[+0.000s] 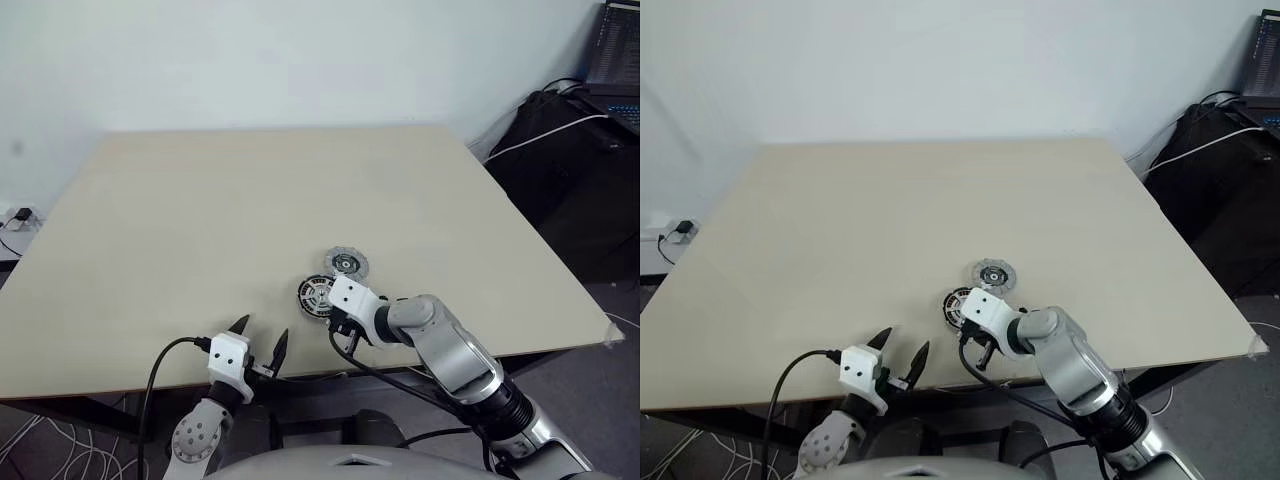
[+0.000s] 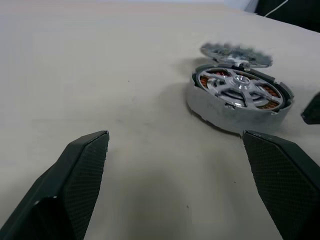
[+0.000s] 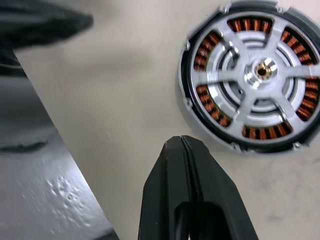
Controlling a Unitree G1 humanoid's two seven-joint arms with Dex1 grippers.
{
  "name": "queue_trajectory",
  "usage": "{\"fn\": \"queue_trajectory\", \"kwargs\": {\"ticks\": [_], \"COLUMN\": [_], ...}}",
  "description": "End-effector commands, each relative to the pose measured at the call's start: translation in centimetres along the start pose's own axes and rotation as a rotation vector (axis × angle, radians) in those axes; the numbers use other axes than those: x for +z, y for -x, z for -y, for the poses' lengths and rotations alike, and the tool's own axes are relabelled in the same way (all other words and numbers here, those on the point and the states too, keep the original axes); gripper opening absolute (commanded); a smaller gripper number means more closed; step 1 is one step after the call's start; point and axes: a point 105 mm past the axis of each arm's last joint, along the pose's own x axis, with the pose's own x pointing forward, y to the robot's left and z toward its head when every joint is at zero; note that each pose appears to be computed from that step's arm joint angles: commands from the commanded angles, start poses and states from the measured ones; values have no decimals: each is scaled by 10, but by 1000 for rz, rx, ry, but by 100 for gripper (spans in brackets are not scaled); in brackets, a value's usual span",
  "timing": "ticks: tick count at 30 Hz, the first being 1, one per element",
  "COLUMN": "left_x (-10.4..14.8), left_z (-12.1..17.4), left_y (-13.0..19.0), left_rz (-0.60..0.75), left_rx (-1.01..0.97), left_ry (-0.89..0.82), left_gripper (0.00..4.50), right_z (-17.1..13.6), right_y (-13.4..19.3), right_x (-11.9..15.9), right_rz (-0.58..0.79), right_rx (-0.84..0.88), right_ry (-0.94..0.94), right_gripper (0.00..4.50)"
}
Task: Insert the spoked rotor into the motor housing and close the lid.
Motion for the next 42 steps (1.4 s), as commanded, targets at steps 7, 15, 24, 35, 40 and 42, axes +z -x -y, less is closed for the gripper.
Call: {"fn": "queue_trajectory", "kwargs": {"ticks": [7,15,24,35,40,42], "left_x": [3,4,4,7,7,7], "left_z": [-6,-5,-6,-6,-6,-7], "left_y": [1,-2,-1,-2,-1,-1], "left_rz": [39,46,49,56,60,61], "left_rx": [2,-5,3,12,23,29], "left_ry": [-17,-22,-24,-24,-21,-19], "left_gripper": [450,450,450,450,450,450], "right_z": [-10,24,48,55,53,51], "right_y": [26,19,17,6,2,1], "right_x": [53,21,14,19,16,13], "right_rz": [245,60,-12,-39,-43,-49], "right_rx": [33,-29,-15,35,79,97], "right_ry": [294,926,1167,1377,1399,1403], "right_gripper": [1,59,351,413,413,413]}}
